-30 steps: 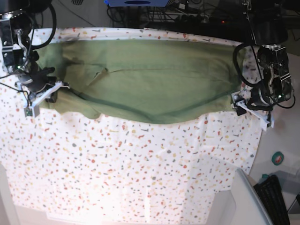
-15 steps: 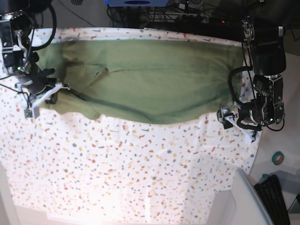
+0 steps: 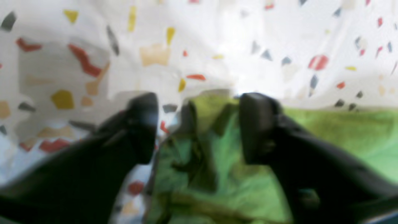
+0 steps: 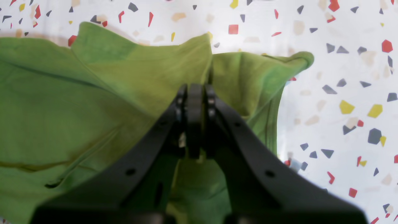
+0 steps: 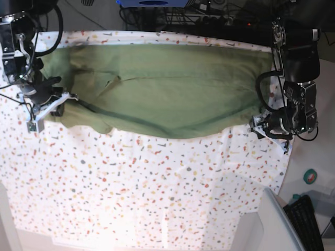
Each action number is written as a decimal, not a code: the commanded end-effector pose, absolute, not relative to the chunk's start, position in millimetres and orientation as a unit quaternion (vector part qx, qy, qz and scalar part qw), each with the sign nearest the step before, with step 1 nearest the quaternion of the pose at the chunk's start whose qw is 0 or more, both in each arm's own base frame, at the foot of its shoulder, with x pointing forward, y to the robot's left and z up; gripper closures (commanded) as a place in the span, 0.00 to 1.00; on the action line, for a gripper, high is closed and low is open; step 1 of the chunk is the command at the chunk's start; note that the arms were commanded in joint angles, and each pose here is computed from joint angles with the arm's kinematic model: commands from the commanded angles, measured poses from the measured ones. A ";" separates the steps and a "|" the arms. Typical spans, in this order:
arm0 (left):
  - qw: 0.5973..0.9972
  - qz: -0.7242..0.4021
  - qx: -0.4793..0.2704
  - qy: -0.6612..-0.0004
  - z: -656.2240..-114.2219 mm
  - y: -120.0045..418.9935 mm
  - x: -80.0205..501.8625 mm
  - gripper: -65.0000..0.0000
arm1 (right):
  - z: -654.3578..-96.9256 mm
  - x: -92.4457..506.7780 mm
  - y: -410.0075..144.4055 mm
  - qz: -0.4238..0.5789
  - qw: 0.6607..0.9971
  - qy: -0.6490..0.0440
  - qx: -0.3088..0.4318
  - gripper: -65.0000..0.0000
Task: Layout the t-shirt on the table in an organized manner, then fold the t-shirt properly
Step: 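Regrasp the folded edge with the right gripper and fold again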
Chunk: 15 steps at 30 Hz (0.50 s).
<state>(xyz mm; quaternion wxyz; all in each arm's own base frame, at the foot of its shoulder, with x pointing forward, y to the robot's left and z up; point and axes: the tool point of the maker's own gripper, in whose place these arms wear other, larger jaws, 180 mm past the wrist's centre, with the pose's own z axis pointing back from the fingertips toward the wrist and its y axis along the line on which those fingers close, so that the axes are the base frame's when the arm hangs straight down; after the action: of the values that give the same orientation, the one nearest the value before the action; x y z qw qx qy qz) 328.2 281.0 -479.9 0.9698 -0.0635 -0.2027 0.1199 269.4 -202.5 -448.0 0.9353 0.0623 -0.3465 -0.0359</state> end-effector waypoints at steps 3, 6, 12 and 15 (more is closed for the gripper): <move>0.967 0.129 -0.070 -0.208 -480.5 281.5 334.7 0.76 | -435.1 280.4 -205.9 -0.030 0.927 -0.370 0.060 1.00; 0.967 0.131 -0.072 -0.208 -481.0 280.9 336.7 0.96 | -434.7 281.0 -205.9 -0.030 0.926 -0.370 0.060 1.00; 0.960 0.127 -0.075 -0.239 -457.0 281.5 366.9 1.00 | -404.4 324.7 -209.2 -0.022 0.907 -0.416 0.058 1.00; 0.955 0.125 -0.077 -0.259 -441.8 282.0 383.2 1.00 | -387.4 353.4 -213.6 -0.025 0.896 -0.439 0.055 1.00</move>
<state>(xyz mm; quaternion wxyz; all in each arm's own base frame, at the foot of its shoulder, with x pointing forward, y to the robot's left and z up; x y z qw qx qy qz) 367.9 274.9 -459.0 0.9613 -0.0781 -0.2322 0.1262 348.5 -208.0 -395.5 0.9017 0.0621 -0.4269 -0.0291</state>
